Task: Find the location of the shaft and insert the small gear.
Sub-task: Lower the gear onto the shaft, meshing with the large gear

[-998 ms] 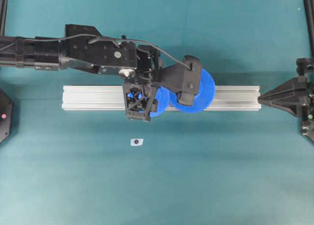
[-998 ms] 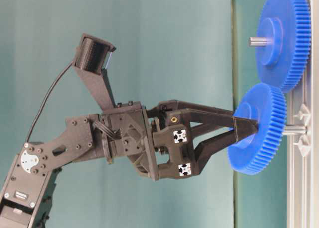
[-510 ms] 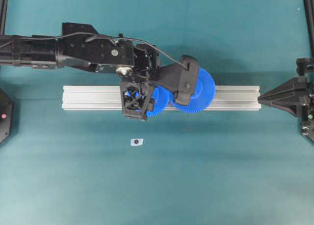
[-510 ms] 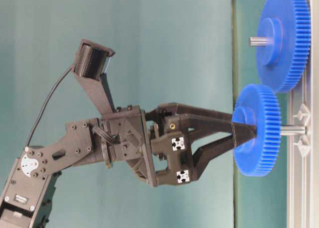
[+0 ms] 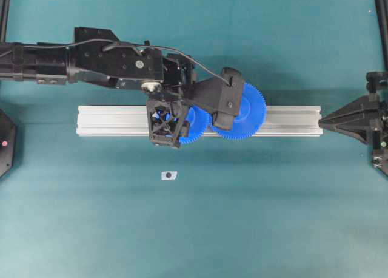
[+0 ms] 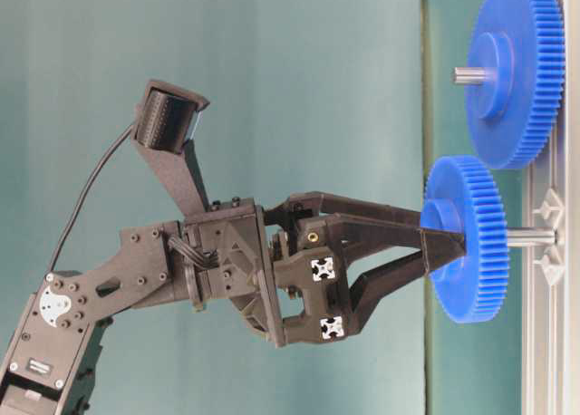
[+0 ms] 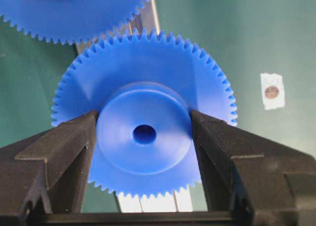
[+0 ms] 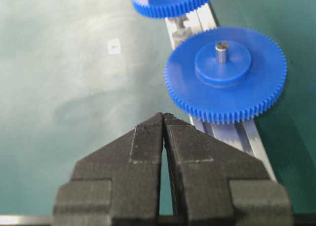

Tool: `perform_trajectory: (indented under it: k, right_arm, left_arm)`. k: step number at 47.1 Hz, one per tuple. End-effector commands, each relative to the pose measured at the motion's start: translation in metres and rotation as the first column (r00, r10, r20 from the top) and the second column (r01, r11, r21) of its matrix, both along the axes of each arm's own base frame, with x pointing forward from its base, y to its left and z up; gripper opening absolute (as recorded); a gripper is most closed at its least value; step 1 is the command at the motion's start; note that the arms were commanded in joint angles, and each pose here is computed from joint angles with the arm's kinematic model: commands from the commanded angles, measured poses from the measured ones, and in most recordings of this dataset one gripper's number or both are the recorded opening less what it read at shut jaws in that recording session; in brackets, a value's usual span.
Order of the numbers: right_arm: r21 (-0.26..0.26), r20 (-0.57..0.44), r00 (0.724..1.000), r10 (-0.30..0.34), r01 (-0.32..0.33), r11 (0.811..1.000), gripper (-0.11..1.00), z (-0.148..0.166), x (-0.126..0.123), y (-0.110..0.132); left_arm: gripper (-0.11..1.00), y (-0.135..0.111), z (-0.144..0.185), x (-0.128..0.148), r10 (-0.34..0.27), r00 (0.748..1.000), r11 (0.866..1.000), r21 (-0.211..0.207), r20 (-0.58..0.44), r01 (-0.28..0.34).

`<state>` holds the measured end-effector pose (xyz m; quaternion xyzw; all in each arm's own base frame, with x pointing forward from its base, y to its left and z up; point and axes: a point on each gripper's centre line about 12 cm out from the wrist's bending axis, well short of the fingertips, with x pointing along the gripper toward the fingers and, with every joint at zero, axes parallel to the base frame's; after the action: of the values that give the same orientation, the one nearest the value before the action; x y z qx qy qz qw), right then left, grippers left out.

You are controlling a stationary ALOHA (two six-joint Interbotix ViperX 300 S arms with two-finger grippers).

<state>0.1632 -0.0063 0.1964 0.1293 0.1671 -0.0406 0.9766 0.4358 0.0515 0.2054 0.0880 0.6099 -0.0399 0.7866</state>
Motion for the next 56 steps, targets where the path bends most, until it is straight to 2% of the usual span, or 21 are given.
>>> perform_trajectory:
  k: [1,21,33,43,56]
  right_arm:
    - [0.007,0.013,1.0,-0.006,0.006,1.0,0.05,0.004,0.002,-0.001]
    - [0.008,0.013,1.0,-0.006,0.006,1.0,0.05,0.004,0.002,-0.001]
    - [0.007,0.013,1.0,-0.006,0.006,1.0,0.05,0.004,0.002,-0.001]
    - [0.008,0.013,1.0,-0.006,0.006,1.0,0.05,0.004,0.002,-0.001]
    - [0.005,0.012,1.0,-0.005,0.005,1.0,0.05,0.004,0.002,-0.001]
  left_arm:
    - [0.63,0.021,0.014,-0.001,0.03,0.999,0.999,0.015,0.03,-0.031]
    - [0.63,0.023,0.011,0.011,0.013,1.0,1.0,0.022,0.029,-0.013]
    - [0.63,0.021,0.007,0.006,0.019,1.0,1.0,0.014,0.002,-0.019]
    - [0.63,0.006,0.003,0.005,-0.01,1.0,1.0,0.012,-0.008,0.01]
    - [0.63,0.012,0.006,0.006,0.001,1.0,1.0,0.013,0.001,-0.001]
